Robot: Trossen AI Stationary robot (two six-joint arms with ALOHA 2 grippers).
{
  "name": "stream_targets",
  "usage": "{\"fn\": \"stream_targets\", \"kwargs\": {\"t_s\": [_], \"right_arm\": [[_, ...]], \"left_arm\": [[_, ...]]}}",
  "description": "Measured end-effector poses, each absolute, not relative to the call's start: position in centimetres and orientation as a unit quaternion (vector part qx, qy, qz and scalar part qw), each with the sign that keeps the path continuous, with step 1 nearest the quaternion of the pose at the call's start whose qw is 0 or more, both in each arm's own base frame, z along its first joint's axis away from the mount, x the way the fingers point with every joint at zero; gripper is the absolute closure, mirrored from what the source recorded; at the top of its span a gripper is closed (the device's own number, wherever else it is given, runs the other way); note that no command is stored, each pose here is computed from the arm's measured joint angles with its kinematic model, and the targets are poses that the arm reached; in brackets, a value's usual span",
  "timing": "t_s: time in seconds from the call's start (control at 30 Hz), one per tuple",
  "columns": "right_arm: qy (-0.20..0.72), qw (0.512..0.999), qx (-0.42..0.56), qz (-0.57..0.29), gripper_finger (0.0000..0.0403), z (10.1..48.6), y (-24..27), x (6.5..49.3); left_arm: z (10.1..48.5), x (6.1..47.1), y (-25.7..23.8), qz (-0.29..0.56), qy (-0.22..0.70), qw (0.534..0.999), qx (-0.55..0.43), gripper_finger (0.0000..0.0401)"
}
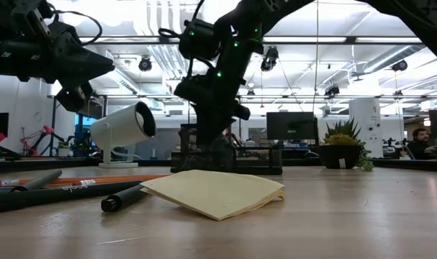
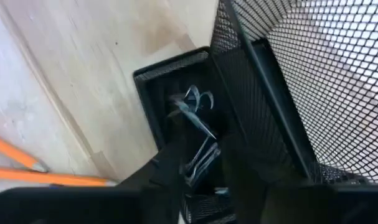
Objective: Pick and place office supplies into organizer
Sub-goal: Put the black binder clip into the black desk organizer, then put the blue eraser into the black desk organizer
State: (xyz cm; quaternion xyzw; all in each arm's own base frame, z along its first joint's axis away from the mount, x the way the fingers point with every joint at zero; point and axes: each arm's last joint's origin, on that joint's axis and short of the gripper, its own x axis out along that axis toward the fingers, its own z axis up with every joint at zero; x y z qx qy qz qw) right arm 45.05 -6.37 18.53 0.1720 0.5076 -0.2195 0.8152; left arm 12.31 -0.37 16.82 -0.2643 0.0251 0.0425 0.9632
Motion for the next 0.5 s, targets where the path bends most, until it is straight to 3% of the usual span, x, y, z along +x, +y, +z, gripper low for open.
{"fn": "stream_targets", "kwargs": {"t_s": [0.23, 0.5], "right_arm": [[0.508, 0.823, 0.157, -0.200, 0.0248, 19.0, -5.2, 45.1], [0.535, 0.842, 0.061, -0.025, 0.0244, 19.9, 1.4, 45.0]], "left_arm": [[16.8, 12.3, -0.4, 0.042, 0.025, 0.963, -0.264, 0.0374], [16.8, 12.3, -0.4, 0.042, 0.025, 0.963, -0.264, 0.0374]]}}
